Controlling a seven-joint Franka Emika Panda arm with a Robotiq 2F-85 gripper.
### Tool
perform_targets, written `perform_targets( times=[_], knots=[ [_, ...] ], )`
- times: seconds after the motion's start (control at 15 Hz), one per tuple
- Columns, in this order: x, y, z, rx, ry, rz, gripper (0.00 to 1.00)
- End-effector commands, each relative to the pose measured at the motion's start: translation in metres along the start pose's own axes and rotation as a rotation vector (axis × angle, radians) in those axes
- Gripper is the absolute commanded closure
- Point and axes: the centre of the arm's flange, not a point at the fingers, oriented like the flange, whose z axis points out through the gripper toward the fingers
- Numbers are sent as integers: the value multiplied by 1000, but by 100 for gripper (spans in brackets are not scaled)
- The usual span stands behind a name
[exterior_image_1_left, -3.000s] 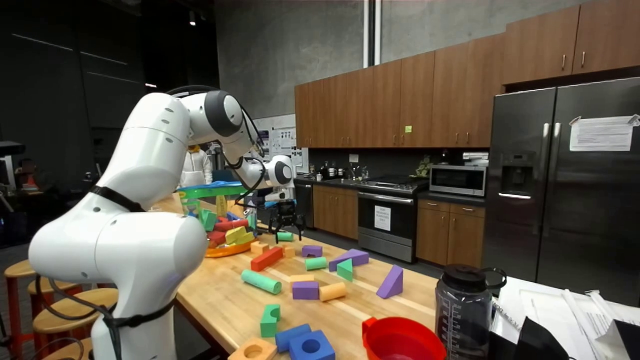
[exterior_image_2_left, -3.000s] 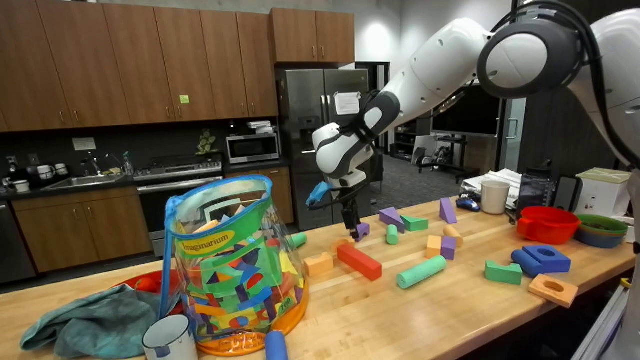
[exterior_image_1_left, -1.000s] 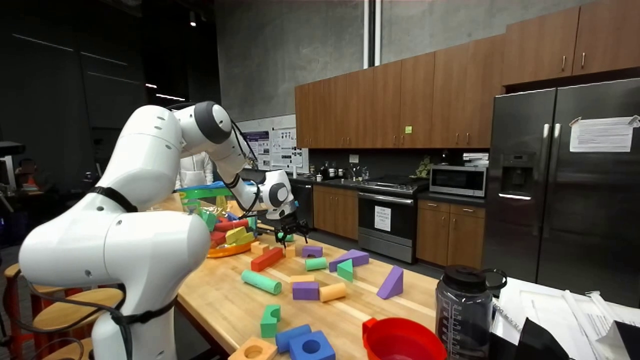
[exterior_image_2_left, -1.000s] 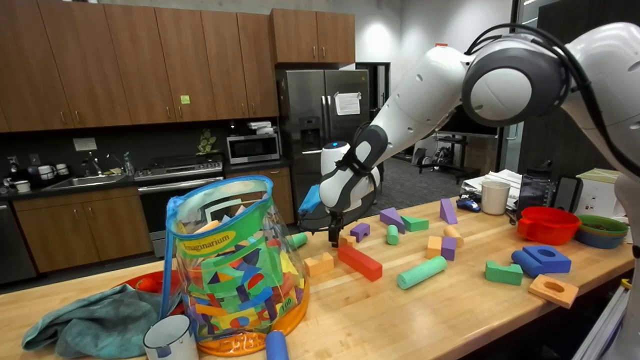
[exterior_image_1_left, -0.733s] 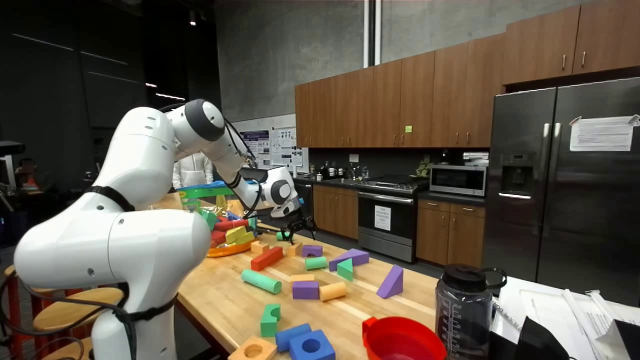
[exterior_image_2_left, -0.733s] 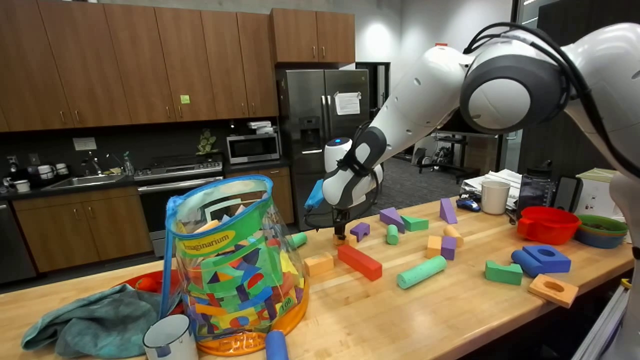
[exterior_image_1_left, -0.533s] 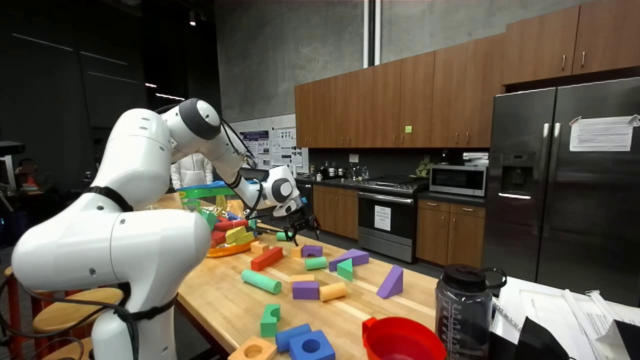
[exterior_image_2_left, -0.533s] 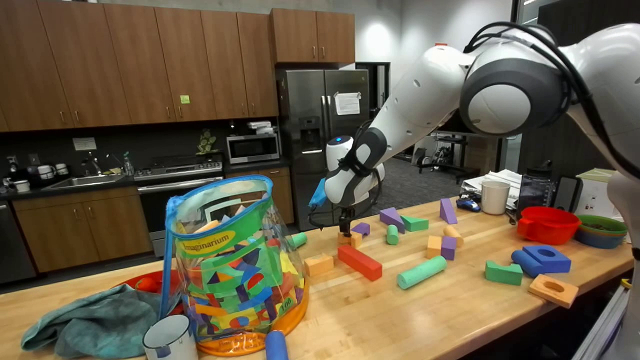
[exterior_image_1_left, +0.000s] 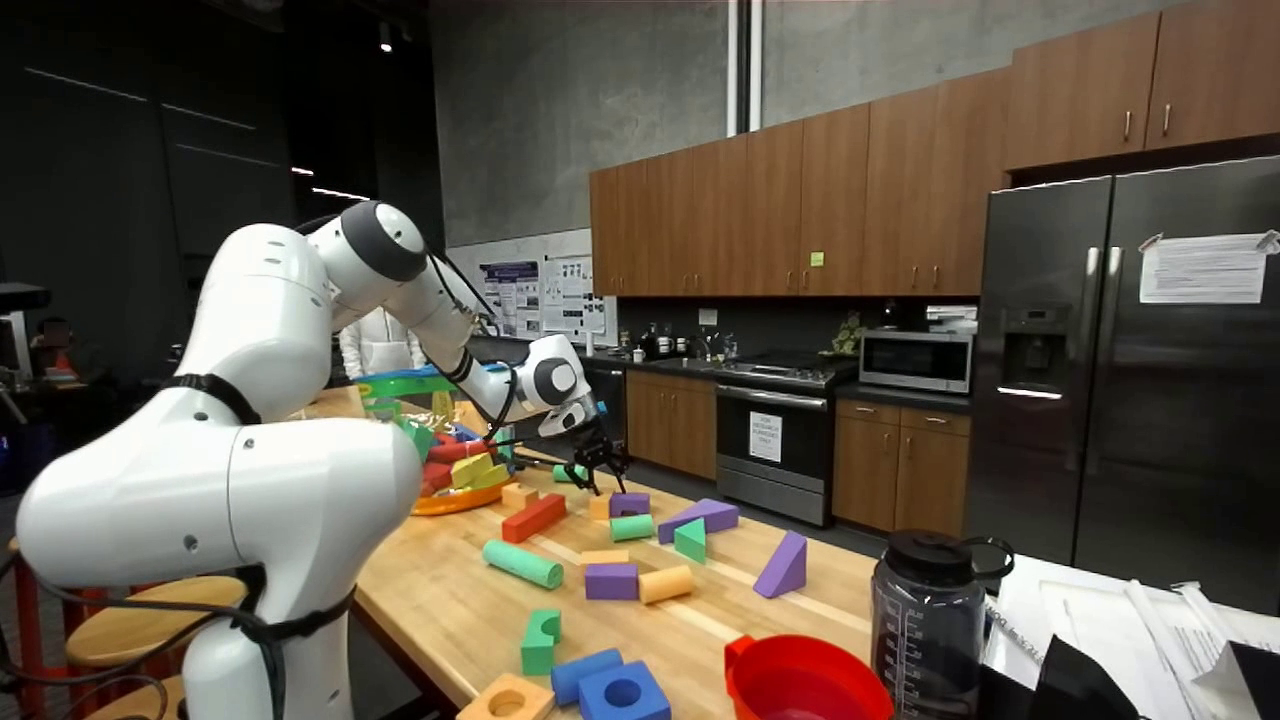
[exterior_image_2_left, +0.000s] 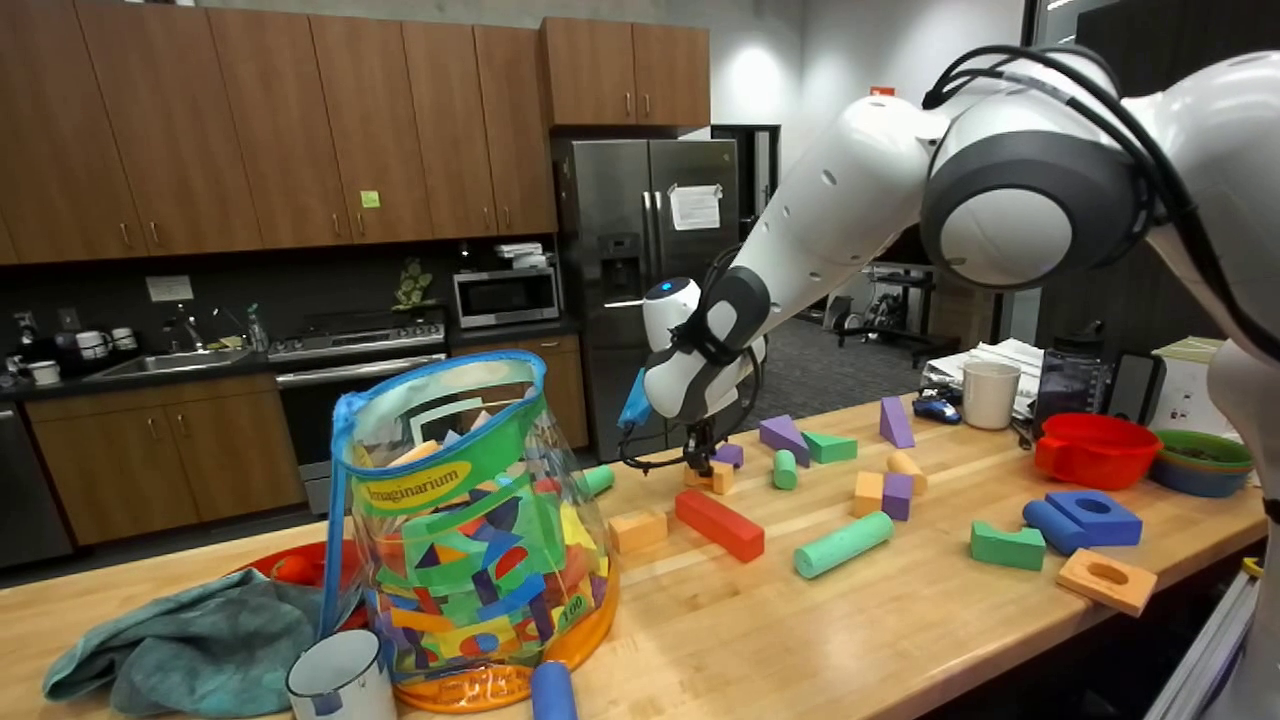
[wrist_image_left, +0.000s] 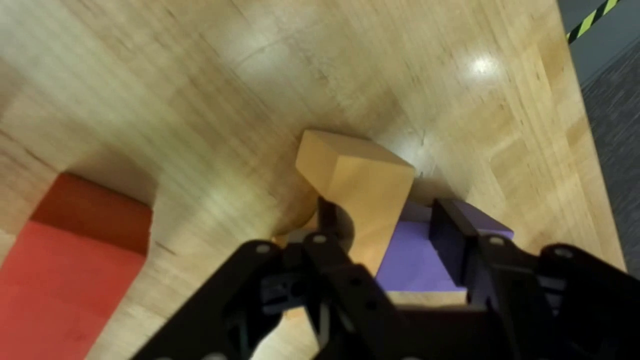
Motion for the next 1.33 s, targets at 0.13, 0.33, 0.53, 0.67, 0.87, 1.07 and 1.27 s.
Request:
perform_targets(
  times=[0.13, 0.33, 0.53, 0.67, 0.87, 1.07, 1.27],
  knots=[
    [4, 12, 2, -8, 22, -8, 82],
    [5, 16, 1, -7, 23, -14, 85],
    [6, 20, -2, -4, 22, -15, 86],
    [7, 23, -4, 0, 23, -22, 86],
    [15, 24, -22, -7, 41, -41, 86],
    [28, 18, -45, 17, 48, -37, 86],
    [37, 4, -71, 57, 20, -4, 86]
  ],
)
